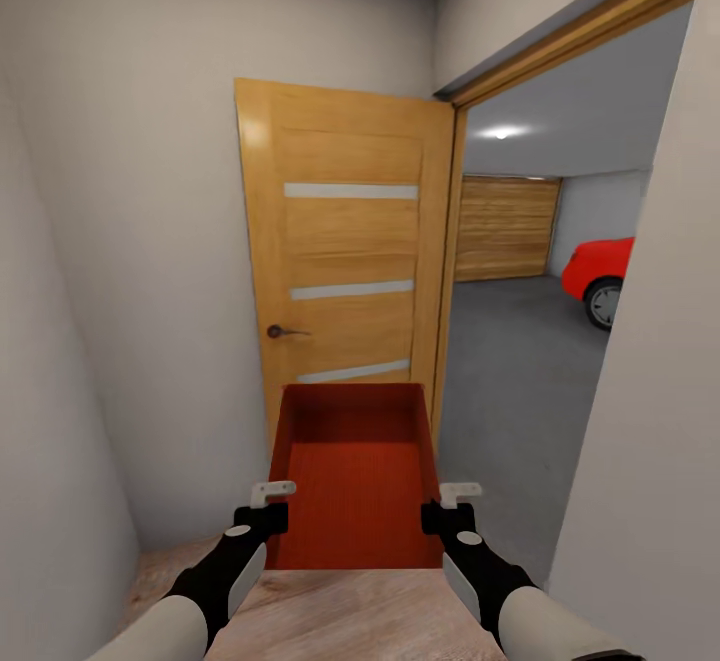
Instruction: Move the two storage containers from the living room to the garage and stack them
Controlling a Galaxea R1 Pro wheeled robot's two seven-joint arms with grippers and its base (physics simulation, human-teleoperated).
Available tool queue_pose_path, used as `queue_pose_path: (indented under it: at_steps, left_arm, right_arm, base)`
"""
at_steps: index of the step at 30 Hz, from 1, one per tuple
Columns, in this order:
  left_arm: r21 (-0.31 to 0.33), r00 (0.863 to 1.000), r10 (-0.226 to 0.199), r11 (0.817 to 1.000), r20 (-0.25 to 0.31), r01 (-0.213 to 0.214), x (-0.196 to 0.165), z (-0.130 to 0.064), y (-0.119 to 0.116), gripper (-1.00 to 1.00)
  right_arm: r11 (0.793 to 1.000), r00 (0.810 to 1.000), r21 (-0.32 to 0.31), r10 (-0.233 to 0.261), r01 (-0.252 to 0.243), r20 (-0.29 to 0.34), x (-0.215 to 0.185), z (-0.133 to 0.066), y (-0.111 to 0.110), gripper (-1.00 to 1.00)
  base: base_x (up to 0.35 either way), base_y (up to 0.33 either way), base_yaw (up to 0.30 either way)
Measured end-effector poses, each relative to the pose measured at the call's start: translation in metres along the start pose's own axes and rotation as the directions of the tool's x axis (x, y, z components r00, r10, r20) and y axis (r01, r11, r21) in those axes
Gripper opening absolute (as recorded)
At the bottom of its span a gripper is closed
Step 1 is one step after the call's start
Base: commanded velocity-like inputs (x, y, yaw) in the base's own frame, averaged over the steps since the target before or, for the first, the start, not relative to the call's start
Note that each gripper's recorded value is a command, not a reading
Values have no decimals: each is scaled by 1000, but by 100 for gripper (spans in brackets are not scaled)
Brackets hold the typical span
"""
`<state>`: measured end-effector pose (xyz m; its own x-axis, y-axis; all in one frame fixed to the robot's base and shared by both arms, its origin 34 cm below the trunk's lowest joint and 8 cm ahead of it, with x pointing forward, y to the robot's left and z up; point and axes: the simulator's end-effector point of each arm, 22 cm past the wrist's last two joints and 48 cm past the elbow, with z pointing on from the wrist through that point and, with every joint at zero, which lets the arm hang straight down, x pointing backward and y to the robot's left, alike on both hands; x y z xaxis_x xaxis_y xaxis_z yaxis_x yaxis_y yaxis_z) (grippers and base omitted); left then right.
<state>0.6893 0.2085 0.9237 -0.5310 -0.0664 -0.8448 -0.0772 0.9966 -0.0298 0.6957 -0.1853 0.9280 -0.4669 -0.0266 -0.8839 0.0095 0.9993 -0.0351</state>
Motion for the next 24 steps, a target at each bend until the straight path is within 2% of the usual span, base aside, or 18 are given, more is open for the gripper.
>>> queue_pose_path:
  at_steps: [24]
  left_arm:
    - [1, 1000, 0, 1000, -1, 0, 0, 0, 0, -100]
  right_arm:
    - [1000, 1000, 0, 0, 0, -1, 0, 0, 0, -100]
  base:
    - [0, 0, -242]
